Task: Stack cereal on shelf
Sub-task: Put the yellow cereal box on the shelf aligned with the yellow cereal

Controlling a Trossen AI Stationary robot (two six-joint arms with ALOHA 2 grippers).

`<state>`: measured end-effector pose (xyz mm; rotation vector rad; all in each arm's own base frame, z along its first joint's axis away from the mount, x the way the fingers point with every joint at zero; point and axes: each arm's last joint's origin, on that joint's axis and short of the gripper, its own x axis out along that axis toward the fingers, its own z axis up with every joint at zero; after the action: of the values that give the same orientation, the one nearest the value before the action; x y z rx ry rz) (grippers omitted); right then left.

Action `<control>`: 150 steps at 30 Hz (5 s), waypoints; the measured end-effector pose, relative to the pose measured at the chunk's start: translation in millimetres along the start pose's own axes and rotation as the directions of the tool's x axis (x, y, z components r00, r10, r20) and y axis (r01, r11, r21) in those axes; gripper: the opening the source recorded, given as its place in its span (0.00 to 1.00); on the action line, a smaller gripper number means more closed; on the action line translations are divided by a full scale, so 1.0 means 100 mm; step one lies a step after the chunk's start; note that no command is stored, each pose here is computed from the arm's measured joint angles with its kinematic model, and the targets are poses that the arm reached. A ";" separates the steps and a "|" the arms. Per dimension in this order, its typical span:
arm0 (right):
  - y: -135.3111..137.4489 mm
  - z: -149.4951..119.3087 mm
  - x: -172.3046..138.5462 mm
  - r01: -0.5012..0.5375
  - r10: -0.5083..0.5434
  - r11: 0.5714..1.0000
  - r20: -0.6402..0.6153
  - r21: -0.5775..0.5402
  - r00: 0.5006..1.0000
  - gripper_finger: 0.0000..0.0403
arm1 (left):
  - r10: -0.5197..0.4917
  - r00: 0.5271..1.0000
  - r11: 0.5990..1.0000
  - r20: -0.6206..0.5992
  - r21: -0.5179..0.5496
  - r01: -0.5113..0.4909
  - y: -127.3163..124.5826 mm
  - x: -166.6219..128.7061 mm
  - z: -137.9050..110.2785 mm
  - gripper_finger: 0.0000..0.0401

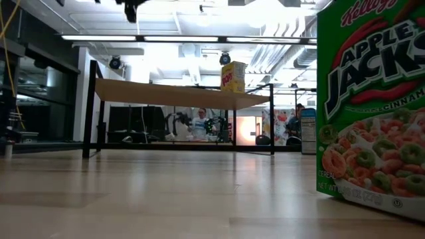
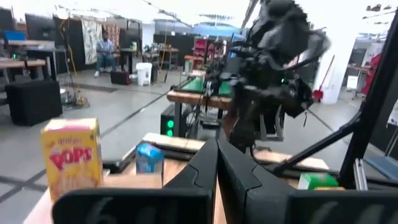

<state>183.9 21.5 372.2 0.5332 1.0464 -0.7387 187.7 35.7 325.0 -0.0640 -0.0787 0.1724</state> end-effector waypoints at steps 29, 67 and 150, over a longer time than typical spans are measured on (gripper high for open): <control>1.64 -0.91 0.01 0.132 0.017 0.940 -0.430 0.314 0.903 0.60 | 0.005 0.998 1.000 -0.064 -0.022 -0.007 0.02 0.19 -0.25 0.01; 1.88 -1.33 0.64 0.366 -0.234 0.892 -0.423 0.266 0.876 0.60 | 0.005 0.998 0.994 -0.063 0.109 0.002 0.02 0.19 -0.25 0.01; 1.62 0.35 -0.24 -0.047 0.042 0.999 0.304 0.010 0.952 0.31 | 0.005 0.998 0.987 -0.063 0.161 0.005 0.02 0.19 -0.25 0.01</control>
<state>319.9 108.0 416.6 0.4395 0.7401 -0.7628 207.9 39.4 301.5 0.0917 -0.0015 0.1758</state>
